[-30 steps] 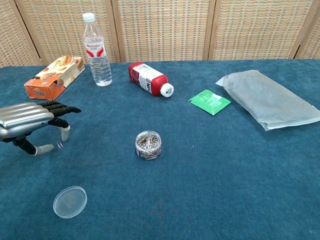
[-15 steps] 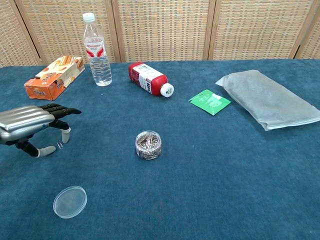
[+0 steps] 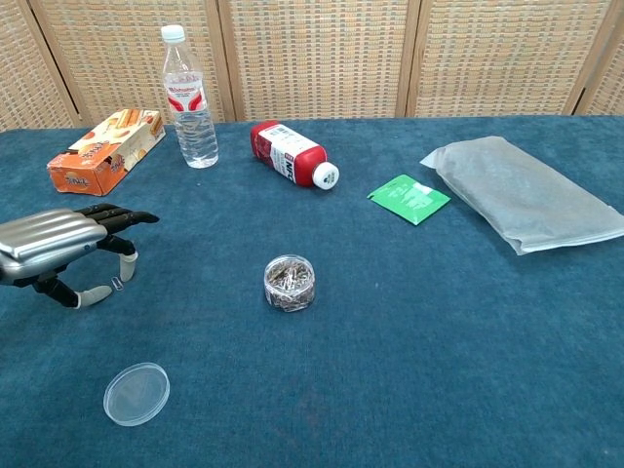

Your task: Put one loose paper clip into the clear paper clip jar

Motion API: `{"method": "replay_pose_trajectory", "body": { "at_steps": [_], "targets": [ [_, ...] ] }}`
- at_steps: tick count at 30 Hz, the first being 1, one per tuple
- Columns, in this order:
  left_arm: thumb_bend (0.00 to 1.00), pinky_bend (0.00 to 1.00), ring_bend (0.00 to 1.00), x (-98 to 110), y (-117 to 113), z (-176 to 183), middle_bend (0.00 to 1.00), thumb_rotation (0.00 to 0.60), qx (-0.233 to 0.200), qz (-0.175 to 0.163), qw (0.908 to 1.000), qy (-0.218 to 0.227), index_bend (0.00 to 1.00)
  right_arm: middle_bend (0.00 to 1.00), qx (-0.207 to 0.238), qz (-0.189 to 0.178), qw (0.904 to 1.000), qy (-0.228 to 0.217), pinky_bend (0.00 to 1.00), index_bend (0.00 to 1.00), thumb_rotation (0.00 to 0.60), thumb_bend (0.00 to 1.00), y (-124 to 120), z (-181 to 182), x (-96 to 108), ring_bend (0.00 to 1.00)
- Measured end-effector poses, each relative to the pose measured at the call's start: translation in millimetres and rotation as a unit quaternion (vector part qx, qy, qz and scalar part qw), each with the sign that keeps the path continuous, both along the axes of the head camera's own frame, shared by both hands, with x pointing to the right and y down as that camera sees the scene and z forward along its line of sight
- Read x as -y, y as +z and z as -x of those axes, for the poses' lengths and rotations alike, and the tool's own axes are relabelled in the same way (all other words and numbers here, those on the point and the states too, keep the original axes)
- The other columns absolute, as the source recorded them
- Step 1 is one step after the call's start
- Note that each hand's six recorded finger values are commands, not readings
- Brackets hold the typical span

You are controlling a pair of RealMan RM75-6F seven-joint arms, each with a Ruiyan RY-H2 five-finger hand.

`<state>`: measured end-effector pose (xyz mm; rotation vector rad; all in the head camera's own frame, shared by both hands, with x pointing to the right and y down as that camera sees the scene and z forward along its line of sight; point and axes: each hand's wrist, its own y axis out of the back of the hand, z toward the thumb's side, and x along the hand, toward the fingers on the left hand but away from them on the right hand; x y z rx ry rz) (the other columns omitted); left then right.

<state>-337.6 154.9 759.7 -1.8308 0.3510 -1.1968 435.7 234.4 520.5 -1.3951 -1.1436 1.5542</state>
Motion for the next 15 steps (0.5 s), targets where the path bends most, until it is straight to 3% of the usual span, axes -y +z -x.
{"method": "replay_pose_trajectory", "body": {
  "at_steps": [10,15],
  "targets": [
    [0.40,0.00,0.00,-0.9,-0.2,3.1,0.00,0.600,-0.006,-0.002,0.9999,-0.012,0.80,0.00,0.005,0.000,1.0000,-0.003,0.00,0.00,0.600,0.00,-0.3,1.4,0.1,0.00],
    [0.40,0.00,0.00,-0.5,-2.9,4.5,0.00,0.600,-0.014,-0.009,0.9997,-0.018,0.81,0.00,0.006,0.000,1.0000,-0.005,0.00,0.00,0.600,0.00,-0.3,2.0,-0.5,0.00]
  ]
}}
